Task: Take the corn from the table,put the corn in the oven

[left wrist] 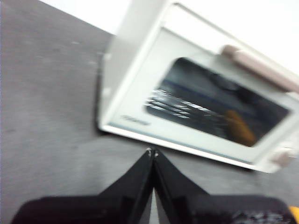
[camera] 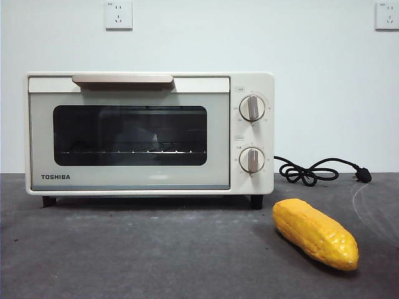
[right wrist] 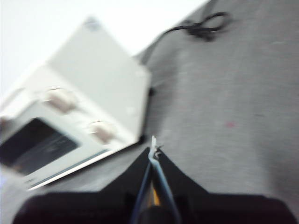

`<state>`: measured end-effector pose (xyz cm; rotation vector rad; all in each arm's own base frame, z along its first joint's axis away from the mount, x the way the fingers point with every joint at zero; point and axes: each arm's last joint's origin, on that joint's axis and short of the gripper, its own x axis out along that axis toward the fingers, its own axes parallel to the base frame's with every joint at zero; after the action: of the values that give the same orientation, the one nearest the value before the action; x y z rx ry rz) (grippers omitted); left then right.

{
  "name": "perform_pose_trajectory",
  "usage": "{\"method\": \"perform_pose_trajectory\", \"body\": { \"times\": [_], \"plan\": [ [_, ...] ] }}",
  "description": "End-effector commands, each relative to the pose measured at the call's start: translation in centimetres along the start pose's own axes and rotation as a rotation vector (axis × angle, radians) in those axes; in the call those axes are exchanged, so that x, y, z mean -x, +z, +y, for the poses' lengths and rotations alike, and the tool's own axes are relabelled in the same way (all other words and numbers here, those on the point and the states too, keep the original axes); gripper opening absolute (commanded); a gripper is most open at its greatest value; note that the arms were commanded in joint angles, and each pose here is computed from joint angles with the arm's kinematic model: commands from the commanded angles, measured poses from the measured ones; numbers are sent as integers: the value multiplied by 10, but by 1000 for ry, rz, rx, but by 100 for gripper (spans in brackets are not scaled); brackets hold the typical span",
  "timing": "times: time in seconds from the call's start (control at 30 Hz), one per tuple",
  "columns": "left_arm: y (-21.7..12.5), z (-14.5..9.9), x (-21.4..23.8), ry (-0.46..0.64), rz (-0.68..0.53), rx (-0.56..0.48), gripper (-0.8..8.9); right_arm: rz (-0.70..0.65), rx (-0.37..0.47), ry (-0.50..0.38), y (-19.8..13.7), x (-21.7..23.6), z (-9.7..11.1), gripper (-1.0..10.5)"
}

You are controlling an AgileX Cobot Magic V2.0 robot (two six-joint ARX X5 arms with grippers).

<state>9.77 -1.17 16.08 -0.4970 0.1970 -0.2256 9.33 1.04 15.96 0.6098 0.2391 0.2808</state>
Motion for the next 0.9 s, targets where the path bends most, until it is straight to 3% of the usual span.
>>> {"method": "perform_pose_trajectory", "body": {
  "times": [0.03,0.33,0.57,0.73,0.9],
  "plan": [
    [19,-14,6,-115,-42,0,-4,-27,14,70,11,4,11,10],
    [96,-63,38,-232,-227,-59,-4,-231,188,190,82,43,74,11],
    [148,-98,50,-359,-238,-125,-4,-261,288,329,139,67,126,19],
    [176,-115,44,-461,-165,-146,-4,-127,289,386,171,64,150,271],
    [193,-124,30,-559,-75,-157,-4,29,308,312,191,46,157,485]
  ]
}}
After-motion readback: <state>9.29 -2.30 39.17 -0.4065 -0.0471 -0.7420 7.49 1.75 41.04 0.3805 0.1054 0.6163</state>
